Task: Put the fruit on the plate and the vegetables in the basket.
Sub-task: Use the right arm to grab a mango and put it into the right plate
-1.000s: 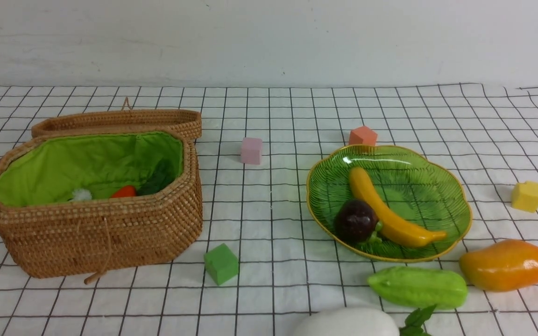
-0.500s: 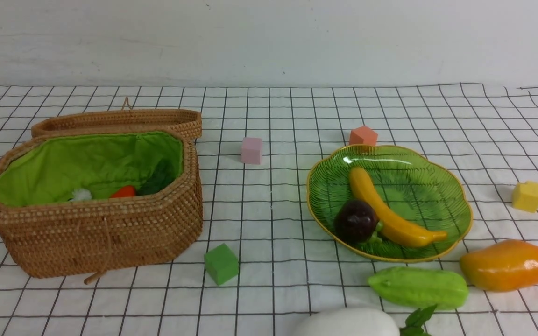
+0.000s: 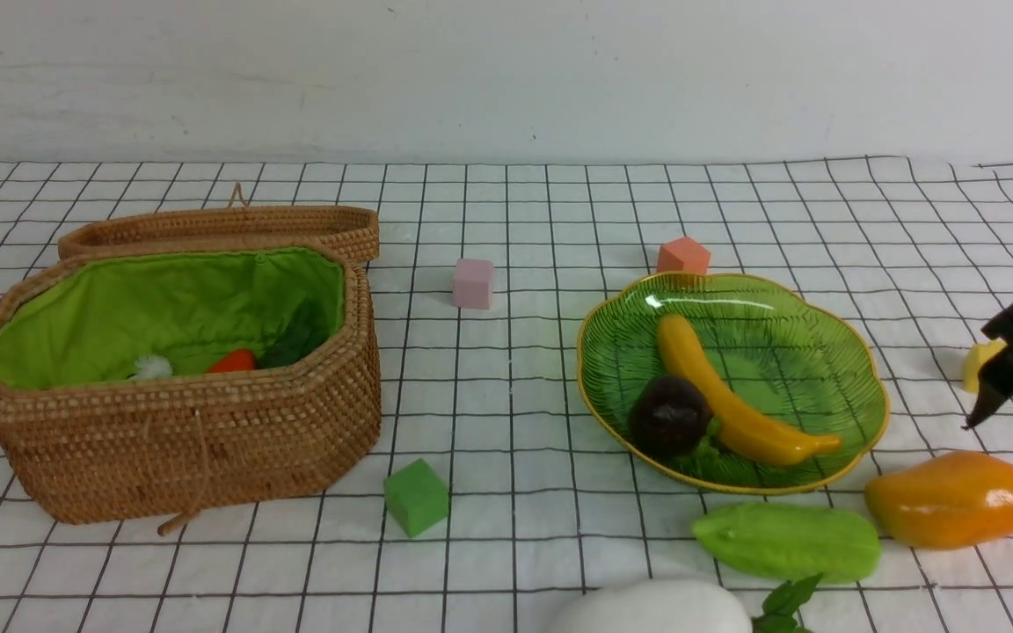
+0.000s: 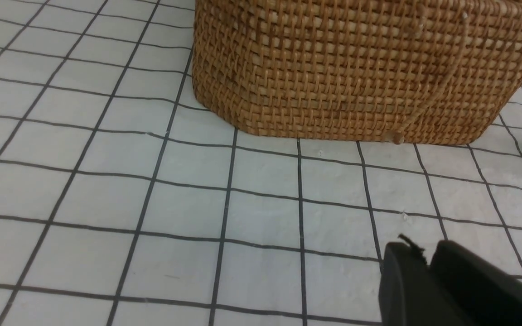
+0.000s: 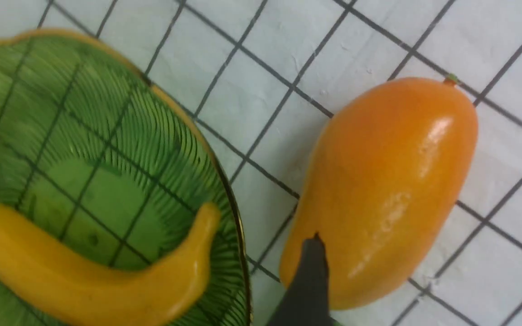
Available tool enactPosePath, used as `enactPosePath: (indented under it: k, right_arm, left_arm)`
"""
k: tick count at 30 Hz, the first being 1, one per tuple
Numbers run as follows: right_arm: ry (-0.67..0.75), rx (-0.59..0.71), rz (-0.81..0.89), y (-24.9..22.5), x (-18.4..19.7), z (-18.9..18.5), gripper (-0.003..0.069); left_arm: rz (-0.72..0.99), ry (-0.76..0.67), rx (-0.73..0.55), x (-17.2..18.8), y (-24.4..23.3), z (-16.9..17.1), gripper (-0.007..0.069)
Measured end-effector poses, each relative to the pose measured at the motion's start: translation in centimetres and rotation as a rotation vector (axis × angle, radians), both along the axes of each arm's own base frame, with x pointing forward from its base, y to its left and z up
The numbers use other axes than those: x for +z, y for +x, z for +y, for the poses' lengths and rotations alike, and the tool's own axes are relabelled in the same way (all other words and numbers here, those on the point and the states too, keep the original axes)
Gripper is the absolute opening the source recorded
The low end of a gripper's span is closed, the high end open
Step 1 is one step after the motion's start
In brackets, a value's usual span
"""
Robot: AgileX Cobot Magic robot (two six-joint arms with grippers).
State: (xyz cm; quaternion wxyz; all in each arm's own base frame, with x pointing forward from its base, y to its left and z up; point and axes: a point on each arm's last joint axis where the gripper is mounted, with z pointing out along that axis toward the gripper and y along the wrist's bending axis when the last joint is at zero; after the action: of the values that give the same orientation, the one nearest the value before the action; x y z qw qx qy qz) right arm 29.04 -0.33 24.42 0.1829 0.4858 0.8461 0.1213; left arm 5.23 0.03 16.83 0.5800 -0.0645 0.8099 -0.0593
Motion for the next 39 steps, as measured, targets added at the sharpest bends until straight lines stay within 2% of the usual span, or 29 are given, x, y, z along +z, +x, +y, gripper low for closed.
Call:
enactPosePath:
  k: [3,11,13,17,21,25,28,29,31,32,34,35,36,39]
  right_arm:
    - [0.03,-0.077,0.005,0.9,-1.1,-0.1,0.0677]
    - [0.051,-0.147,0.105,3.1,-6.4,-0.2,0.0624]
    - [0.043,-0.141,0.109,3.3,-6.4,-0.2,0.06]
    - [0.0,-0.102,0.113,3.0,-6.0,-0.4,0.0595]
    - [-0.048,-0.031,-0.006,2.7,-3.4,-0.6,0.0595]
    - [-0.162,0.14,-0.42,2.8,3.0,0.2,0.0595]
    - [-0.222,0.245,-0.582,3.2,5.2,1.7,0.0595]
    - [-0.269,0.337,-0.657,3.7,6.1,3.1,0.0595]
    - [-0.336,0.492,-0.689,4.7,6.1,5.6,0.0595]
    - [-0.343,0.504,-0.695,4.7,6.2,5.8,0.0595]
    - [-0.429,0.687,-0.65,6.4,4.7,8.4,0.0595]
    - [-0.434,0.702,-0.635,6.6,4.2,8.6,0.0595]
    - [-0.469,0.784,-0.574,8.0,2.6,9.6,0.0595]
    - [-0.491,0.842,-0.489,9.7,0.2,10.1,0.0595]
  left_arm:
    - [0.0,0.0,0.0,0.0,0.0,0.0,0.0082]
    - [0.0,0.0,0.0,0.0,0.0,0.0,0.0092]
    - [0.0,0.0,0.0,0.0,0.0,0.0,0.0092]
    - [0.0,0.0,0.0,0.0,0.0,0.0,0.0096]
    - [0.0,0.0,0.0,0.0,0.0,0.0,0.0096]
    - [0.0,0.0,0.0,0.0,0.0,0.0,0.0096]
    - [0.0,0.0,0.0,0.0,0.0,0.0,0.0096]
    - [0.0,0.0,0.0,0.0,0.0,0.0,0.0097]
    - [0.0,0.0,0.0,0.0,0.0,0.0,0.01]
    - [0.0,0.0,0.0,0.0,0.0,0.0,0.01]
    - [0.0,0.0,0.0,0.0,0.0,0.0,0.0104]
    - [0.0,0.0,0.0,0.0,0.0,0.0,0.0105]
    - [0.0,0.0,0.0,0.0,0.0,0.0,0.0111]
    - [0.0,0.0,0.0,0.0,0.0,0.0,0.0113]
